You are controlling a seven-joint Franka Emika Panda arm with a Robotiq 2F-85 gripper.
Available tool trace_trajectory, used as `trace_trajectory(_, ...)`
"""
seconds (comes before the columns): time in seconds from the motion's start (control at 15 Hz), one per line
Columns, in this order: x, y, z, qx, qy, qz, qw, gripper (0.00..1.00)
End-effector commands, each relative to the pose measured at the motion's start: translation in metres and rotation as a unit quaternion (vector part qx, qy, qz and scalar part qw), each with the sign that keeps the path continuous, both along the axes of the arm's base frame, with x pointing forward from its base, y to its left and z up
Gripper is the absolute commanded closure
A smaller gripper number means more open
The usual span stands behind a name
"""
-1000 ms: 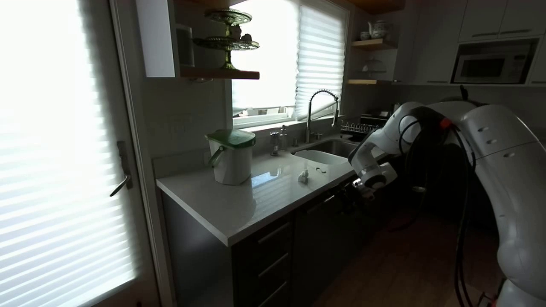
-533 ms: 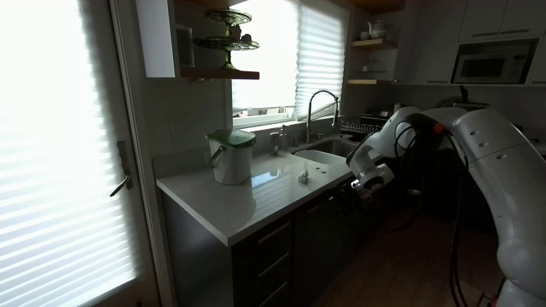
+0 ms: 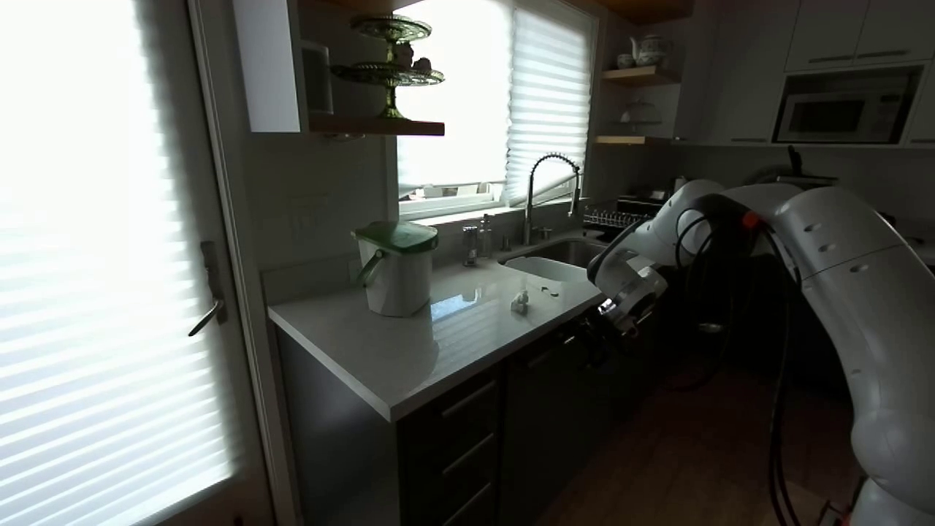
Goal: Open the second drawer from the left.
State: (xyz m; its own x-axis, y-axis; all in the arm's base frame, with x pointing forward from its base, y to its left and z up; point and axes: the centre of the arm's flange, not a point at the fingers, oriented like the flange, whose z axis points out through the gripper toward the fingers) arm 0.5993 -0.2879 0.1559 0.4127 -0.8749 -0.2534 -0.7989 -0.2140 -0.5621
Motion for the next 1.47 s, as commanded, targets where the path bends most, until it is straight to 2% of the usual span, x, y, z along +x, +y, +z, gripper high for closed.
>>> trace_trajectory(0.0,-0.028,-0.015,-0.032,-0.009,0.08,0.014,0.9967,0.0)
trace_trajectory(0.2,-0.046,-0.018,-0.033,-0.006,0.1,0.005,0.995,0.0)
trace_trajectory(0.47,-0.078,-0.015,-0.033,0.004,0.107,-0.028,0.9939,0.0)
trace_trajectory(0.8,-0.112,-0.007,-0.023,-0.01,0.129,-0.046,0.9904,0.0)
trace_trajectory(1.13,-0.182,-0.012,-0.023,-0.008,0.162,-0.046,0.9856,0.0)
trace_trajectory(1.4,-0.242,-0.022,-0.03,-0.022,0.165,-0.048,0.9848,0.0)
